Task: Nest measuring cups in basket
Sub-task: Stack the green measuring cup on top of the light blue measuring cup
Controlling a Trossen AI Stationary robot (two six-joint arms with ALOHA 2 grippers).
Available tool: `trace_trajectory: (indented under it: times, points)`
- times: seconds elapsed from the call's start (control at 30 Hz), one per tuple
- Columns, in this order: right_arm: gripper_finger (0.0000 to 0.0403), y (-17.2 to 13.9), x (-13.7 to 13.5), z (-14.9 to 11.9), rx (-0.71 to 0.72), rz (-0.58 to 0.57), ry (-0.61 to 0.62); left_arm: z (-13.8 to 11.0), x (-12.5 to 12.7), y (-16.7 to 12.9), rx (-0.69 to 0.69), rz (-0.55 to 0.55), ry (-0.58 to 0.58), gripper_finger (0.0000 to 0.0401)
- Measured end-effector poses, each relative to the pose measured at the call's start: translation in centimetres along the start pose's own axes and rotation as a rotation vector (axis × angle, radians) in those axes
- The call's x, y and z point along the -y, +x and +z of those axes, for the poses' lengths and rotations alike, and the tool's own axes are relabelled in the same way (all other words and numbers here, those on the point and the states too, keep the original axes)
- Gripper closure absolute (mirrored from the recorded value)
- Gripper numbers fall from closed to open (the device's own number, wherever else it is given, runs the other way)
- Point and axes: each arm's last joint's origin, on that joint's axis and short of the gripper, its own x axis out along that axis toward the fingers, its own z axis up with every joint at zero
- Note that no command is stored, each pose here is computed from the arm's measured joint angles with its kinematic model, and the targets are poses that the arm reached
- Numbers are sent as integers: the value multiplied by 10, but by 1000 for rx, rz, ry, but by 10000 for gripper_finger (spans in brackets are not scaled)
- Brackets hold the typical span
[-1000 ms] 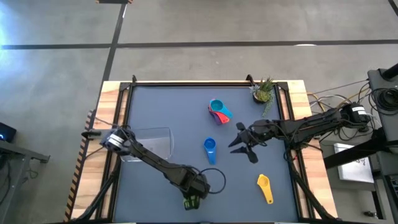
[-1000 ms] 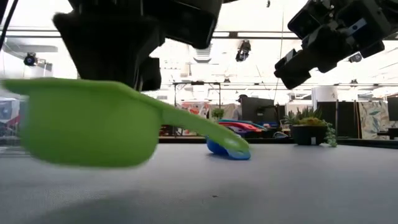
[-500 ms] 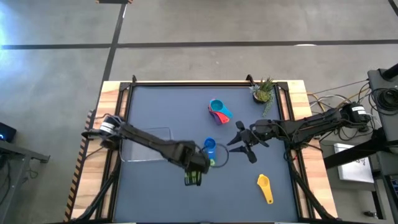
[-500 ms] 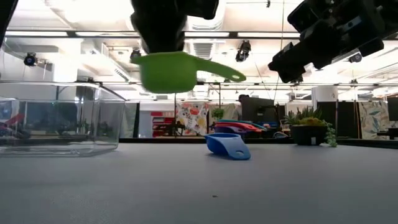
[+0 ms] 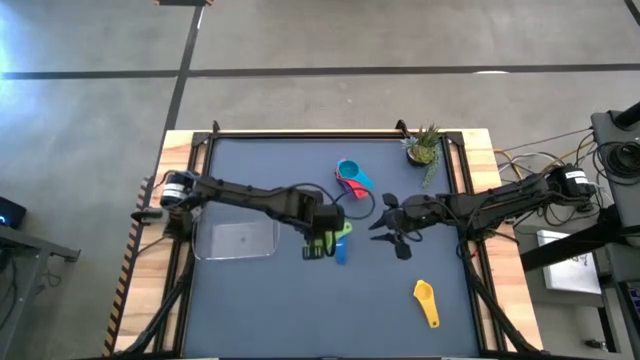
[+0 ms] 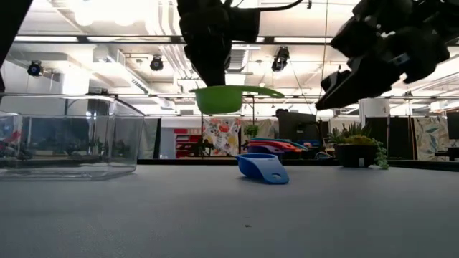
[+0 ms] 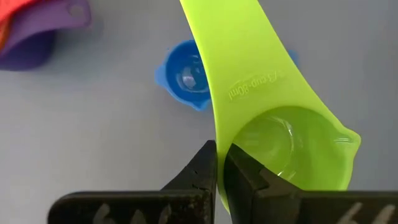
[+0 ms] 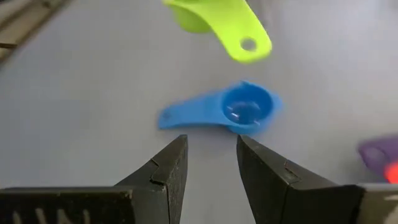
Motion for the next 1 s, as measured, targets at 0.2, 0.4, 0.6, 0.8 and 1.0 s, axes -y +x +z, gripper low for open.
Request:
trace_trajectory:
  times: [0.2, 0.4, 0.6, 0.8, 1.0]
  points:
    - [277, 0, 3, -3, -33, -122, 64, 3, -12, 1, 21, 7, 32, 401]
    - [298, -1, 6, -6, -53, -202, 99, 4, -17, 2, 27, 11, 68, 401]
    - [332, -1, 6, -3, -31, -202, 23, 4, -19, 2, 26, -14, 79, 401]
    - [349, -1, 6, 8, 59, -212, -147, 4, -18, 2, 26, -30, 136, 401]
    - [331, -3, 6, 19, 172, -228, -226, 4, -20, 2, 25, -31, 128, 401]
